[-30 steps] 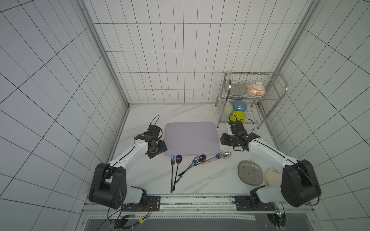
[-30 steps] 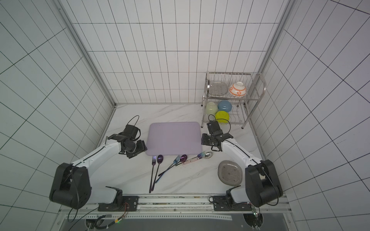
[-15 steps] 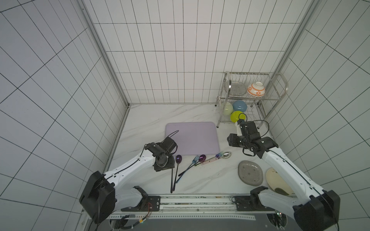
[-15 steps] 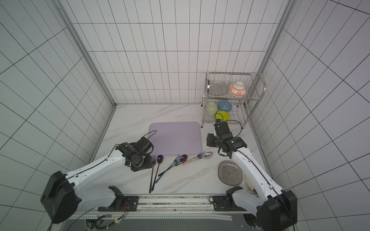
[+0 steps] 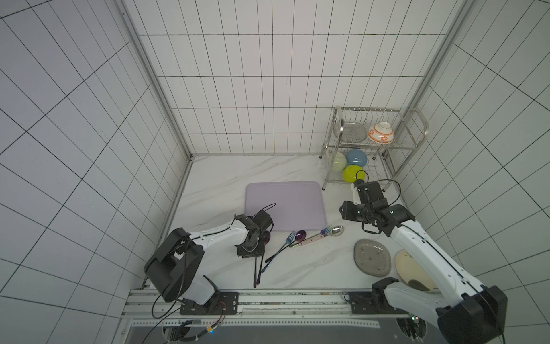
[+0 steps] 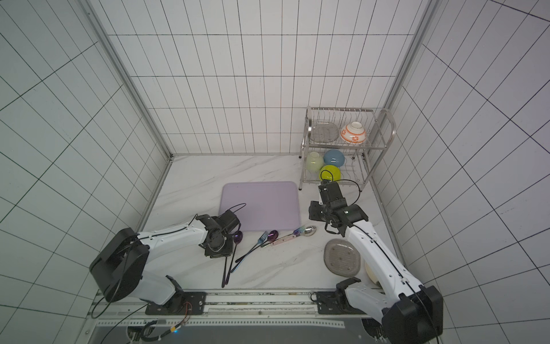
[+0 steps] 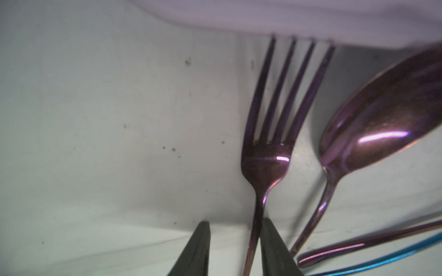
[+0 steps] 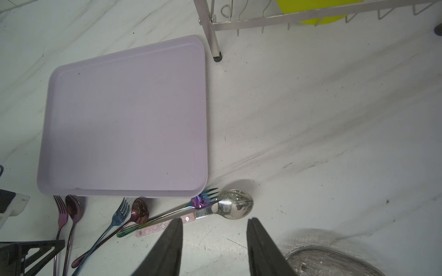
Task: Set the spoon and fork side by side
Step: Pick up the fork at the center of the board.
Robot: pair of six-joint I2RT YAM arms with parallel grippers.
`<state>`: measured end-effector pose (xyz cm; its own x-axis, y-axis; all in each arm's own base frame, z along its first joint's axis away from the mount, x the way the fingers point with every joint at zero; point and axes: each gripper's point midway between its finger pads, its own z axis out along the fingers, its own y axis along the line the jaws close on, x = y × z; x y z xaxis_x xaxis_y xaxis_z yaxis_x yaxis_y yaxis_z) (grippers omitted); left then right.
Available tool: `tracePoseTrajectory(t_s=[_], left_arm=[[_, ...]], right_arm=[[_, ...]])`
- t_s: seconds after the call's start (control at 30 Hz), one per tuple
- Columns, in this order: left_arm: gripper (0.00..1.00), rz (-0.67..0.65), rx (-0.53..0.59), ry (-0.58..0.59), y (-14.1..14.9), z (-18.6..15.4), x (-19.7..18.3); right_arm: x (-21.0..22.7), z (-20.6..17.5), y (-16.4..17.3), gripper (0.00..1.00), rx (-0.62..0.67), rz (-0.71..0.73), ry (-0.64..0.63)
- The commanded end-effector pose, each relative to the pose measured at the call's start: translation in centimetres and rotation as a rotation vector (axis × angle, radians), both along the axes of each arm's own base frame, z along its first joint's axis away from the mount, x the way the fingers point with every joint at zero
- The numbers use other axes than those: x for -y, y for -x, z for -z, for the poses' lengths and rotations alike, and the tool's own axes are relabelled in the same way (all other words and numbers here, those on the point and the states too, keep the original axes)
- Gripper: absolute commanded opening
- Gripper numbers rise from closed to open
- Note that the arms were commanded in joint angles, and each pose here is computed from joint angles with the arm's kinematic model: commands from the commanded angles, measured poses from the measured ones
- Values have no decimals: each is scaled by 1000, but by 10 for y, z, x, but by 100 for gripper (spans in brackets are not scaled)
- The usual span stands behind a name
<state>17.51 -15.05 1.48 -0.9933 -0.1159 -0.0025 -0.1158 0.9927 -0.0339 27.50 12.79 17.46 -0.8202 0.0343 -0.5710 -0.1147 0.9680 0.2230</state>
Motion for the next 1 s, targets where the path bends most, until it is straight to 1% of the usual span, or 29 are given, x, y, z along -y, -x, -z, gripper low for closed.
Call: tracePoseTrajectory(t_s=[0.0,0.17,0.37,0.57,0.77,0.87,0.97], left_arm=[[34,17,44,4,-16,6,9],[26,18,44,-15,-20,14,9],[16,13,39,-34,-16,19,3],[0,12,32,-41,-7,20,-5],[0,15,54,-28,-3,9,-9],[0,38,94,21,-7,-7,-3],[0,63,159,72,-14,-29,3]], right_arm=[[3,4,5,46,-17,12,-2],[3,5,4,44,-20,6,3],[1,6,4,42,-24,-4,-3],[0,6,4,41,-21,-13,-4],[0,6,6,39,-17,-14,-12],[1,8,7,39,-15,-13,-11],[2,10,8,39,-11,-10,-9]])
